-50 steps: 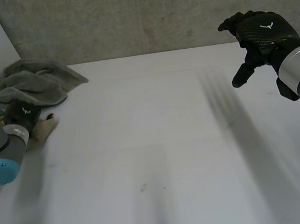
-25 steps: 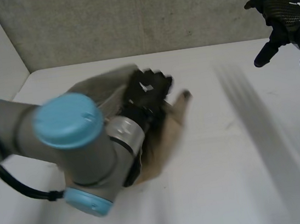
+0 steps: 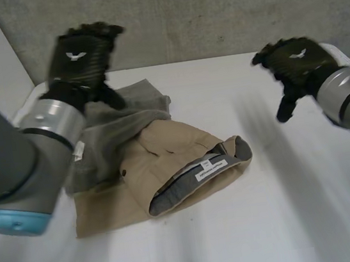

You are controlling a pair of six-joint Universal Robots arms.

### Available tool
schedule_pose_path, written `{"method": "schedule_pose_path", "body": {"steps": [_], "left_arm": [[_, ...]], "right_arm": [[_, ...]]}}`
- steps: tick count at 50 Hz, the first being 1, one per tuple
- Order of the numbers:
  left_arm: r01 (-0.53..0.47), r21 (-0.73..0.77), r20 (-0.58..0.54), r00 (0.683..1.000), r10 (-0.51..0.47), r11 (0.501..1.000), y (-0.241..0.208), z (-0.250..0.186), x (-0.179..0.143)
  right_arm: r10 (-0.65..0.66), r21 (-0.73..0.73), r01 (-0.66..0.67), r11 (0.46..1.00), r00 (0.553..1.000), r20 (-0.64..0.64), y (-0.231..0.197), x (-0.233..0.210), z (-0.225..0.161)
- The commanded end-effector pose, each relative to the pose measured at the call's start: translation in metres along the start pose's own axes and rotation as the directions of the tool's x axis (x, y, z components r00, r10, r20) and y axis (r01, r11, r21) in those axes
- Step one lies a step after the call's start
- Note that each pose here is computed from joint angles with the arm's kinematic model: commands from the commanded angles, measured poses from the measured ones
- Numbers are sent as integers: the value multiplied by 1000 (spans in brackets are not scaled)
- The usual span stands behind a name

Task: Fold the laundry.

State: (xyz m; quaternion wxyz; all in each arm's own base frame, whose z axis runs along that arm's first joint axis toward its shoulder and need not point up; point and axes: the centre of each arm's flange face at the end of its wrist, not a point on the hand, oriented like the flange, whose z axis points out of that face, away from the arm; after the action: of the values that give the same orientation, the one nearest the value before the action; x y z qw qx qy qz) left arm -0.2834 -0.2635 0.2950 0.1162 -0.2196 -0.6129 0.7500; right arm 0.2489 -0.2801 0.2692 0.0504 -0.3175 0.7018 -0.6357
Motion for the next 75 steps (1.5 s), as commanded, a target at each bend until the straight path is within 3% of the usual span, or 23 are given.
{"method": "schedule_pose_path", "body": {"steps": [1,6,10,13,19,28,33,41,45,49,50,52,53,56,57,60,63,71,75], "left_arm": [[-22,-117,90,995,33,993,34,4,-54],[-64,-274,82,993,90,959,78,6,-69],[-117,-392,45,988,146,912,108,2,-74],[-119,-446,7,991,137,887,119,-3,-68],[-69,-447,-64,997,45,892,121,-6,-43],[-84,-450,-100,994,43,889,150,20,-28],[-102,-424,-92,993,69,900,168,39,-29],[-231,-427,-94,973,211,874,188,52,-33],[-295,-382,-17,950,313,876,183,64,-44],[-338,-284,176,902,395,897,158,84,-74],[-355,-236,285,865,413,905,136,92,-95],[-373,-215,375,822,429,903,122,96,-121],[-400,-213,456,766,453,891,110,98,-151],[-436,-241,536,685,493,867,99,97,-187],[-461,-266,564,637,525,847,95,96,-205],[-493,-318,579,575,578,810,94,93,-225],[-495,-341,573,565,594,799,100,89,-228],[-509,-302,523,618,587,806,100,80,-189],[-520,-260,482,660,576,814,91,79,-157]], "right_arm": [[-20,-6,22,1000,988,154,5,-54,-19],[-63,57,49,997,959,275,8,-101,-30],[-83,94,56,994,948,308,20,-123,-26],[-99,129,60,990,943,318,25,-134,-23],[-140,130,101,986,928,345,50,-157,-10],[-217,115,188,975,910,352,76,-169,4],[-219,113,191,975,914,342,80,-169,7],[-219,117,193,974,933,285,73,-158,10],[-223,130,194,972,935,276,66,-154,6],[-227,131,198,971,938,263,62,-148,6],[-225,126,198,972,939,259,63,-146,7],[-220,107,199,974,943,250,65,-139,9],[-218,102,198,975,944,248,66,-137,9],[-216,90,199,976,944,249,65,-135,8],[-216,90,199,976,944,249,63,-134,7],[-215,85,200,976,943,255,63,-134,5],[-214,84,199,976,942,260,62,-136,4],[-214,83,199,977,941,264,63,-138,2],[-209,81,195,978,942,263,63,-138,2]]}}
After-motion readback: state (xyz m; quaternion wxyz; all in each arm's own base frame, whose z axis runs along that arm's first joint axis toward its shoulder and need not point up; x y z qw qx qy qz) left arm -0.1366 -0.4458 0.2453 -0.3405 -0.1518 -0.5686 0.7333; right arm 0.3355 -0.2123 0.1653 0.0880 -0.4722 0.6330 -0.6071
